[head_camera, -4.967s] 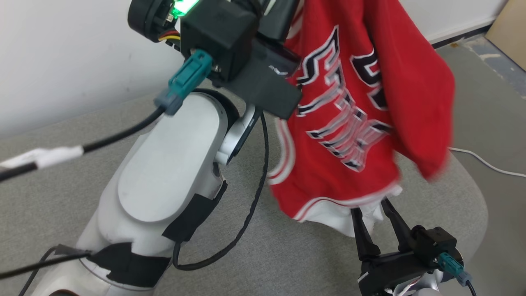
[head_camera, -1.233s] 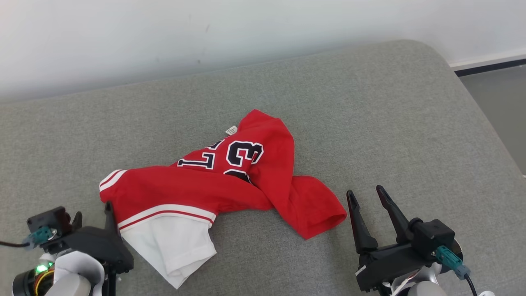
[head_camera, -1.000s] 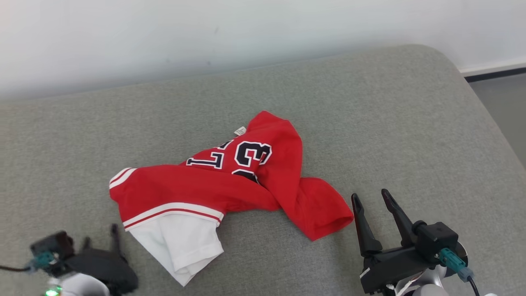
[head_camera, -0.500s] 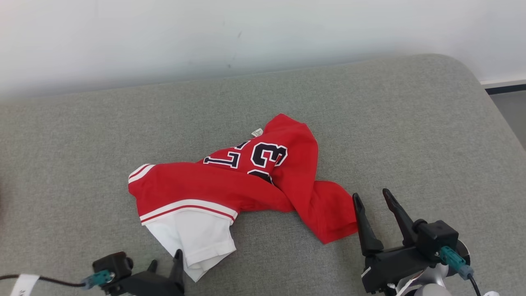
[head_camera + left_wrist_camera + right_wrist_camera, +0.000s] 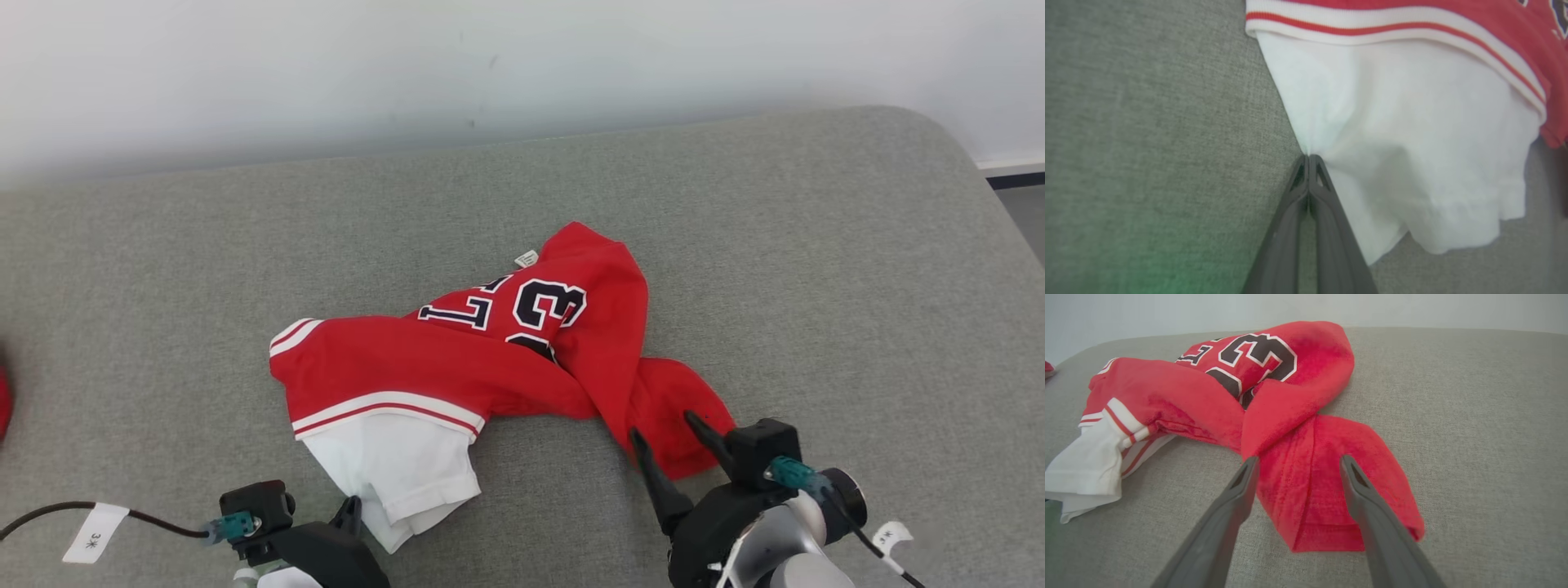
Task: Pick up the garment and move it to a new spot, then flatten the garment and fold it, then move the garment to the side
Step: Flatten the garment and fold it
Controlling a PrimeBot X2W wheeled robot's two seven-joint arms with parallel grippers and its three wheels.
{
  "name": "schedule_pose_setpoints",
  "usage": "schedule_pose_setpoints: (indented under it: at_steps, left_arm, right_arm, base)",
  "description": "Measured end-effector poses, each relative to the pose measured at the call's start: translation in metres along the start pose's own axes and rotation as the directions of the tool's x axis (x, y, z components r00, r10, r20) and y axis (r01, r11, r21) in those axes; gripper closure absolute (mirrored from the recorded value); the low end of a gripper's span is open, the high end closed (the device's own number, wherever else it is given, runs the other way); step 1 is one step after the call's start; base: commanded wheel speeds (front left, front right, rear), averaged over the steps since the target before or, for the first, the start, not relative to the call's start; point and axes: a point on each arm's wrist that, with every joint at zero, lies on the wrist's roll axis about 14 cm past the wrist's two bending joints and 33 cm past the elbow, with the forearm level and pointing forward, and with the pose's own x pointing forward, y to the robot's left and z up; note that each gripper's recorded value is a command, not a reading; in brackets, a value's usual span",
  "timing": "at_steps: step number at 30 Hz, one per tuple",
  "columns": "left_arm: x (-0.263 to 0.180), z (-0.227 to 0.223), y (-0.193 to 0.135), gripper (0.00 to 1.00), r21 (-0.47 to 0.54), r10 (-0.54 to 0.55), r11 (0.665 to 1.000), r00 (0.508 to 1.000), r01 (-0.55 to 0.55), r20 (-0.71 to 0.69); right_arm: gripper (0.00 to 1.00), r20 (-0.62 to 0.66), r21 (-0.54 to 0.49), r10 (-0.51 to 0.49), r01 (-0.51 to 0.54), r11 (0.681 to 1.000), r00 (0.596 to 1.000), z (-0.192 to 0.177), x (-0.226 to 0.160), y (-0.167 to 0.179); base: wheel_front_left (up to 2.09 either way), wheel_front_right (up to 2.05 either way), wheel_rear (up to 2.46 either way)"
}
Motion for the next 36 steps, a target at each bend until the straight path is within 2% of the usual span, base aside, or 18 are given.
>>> schedule_pose_setpoints:
  at_steps: [2, 5, 12, 13, 15, 16, 17, 19, 20, 26, 29, 32, 36]
  left_arm:
    - [0.0, 0.001, 0.001, 1.0, -0.007, 0.0, 1.0, 1.0, 0.0, 0.005]
    - [0.001, 0.001, 0.004, 1.0, -0.018, 0.004, 1.0, 1.0, -0.004, 0.011]
    - [0.003, 0.001, 0.007, 1.0, -0.035, 0.009, 0.999, 1.0, -0.008, 0.018]
    - [0.003, 0.001, 0.008, 1.0, -0.038, 0.011, 0.999, 1.0, -0.01, 0.021]
    - [0.003, 0.001, 0.009, 1.0, -0.04, 0.011, 0.999, 1.0, -0.01, 0.024]
    - [0.003, 0.001, 0.009, 1.0, -0.043, 0.012, 0.999, 1.0, -0.011, 0.025]
    - [0.004, 0.001, 0.01, 1.0, -0.045, 0.013, 0.999, 1.0, -0.012, 0.026]
    - [0.004, 0.001, 0.01, 1.0, -0.047, 0.011, 0.999, 1.0, -0.01, 0.026]
    - [0.004, 0.0, 0.01, 1.0, -0.049, 0.012, 0.999, 1.0, -0.01, 0.026]
    - [0.005, 0.006, 0.012, 1.0, -0.061, 0.018, 0.998, 0.998, -0.014, 0.06]
    - [0.004, 0.017, 0.015, 1.0, -0.083, 0.026, 0.996, 0.993, -0.016, 0.117]
    - [-0.001, 0.041, 0.028, 1.0, -0.103, 0.064, 0.994, 0.976, -0.043, 0.209]
    - [-0.011, 0.067, 0.039, 1.0, -0.125, 0.101, 0.99, 0.948, -0.066, 0.303]
  right_arm:
    - [0.0, -0.054, -0.023, 0.017, -0.019, 1.0, 0.998, -0.01, 0.002, 0.006]
    - [0.0, -0.121, -0.12, 0.024, -0.038, 0.992, 0.992, -0.02, 0.007, 0.011]
    - [0.0, -0.116, -0.219, 0.056, -0.081, 0.972, 0.992, -0.009, 0.022, 0.022]
    - [0.09, -0.109, -0.223, 0.06, -0.083, 0.971, 0.992, -0.007, 0.023, 0.023]
    - [0.56, -0.104, -0.224, 0.06, -0.082, 0.971, 0.993, -0.004, 0.024, 0.023]
    - [0.67, -0.105, -0.223, 0.056, -0.079, 0.972, 0.993, -0.004, 0.024, 0.022]
    - [0.71, -0.113, -0.221, 0.052, -0.076, 0.972, 0.992, -0.005, 0.024, 0.02]
    - [0.86, -0.141, -0.224, 0.043, -0.074, 0.972, 0.989, -0.011, 0.024, 0.018]
    - [1.0, -0.147, -0.224, 0.042, -0.074, 0.972, 0.988, -0.013, 0.024, 0.018]
    - [1.0, -0.139, -0.238, 0.044, -0.076, 0.968, 0.989, -0.008, 0.026, 0.019]
    - [1.0, -0.075, -0.208, 0.061, -0.075, 0.975, 0.995, 0.01, 0.028, 0.021]
    - [1.0, 0.032, -0.126, 0.045, -0.04, 0.991, 0.999, 0.039, 0.027, 0.012]
    - [1.0, 0.152, 0.002, -0.025, 0.025, 1.0, 0.988, 0.074, 0.02, -0.016]
  base:
    - [0.0, 0.0, 0.0]
    - [0.0, 0.0, 0.0]
    - [0.0, 0.0, 0.0]
    - [0.0, 0.0, 0.0]
    - [0.0, 0.0, 0.0]
    - [0.0, 0.0, 0.0]
    - [0.0, 0.0, 0.0]
    - [0.0, 0.0, 0.0]
    - [0.0, 0.0, 0.0]
    - [0.0, 0.0, 0.0]
    - [0.0, 0.0, 0.0]
    - [0.0, 0.0, 0.0]
    - [0.0, 0.0, 0.0]
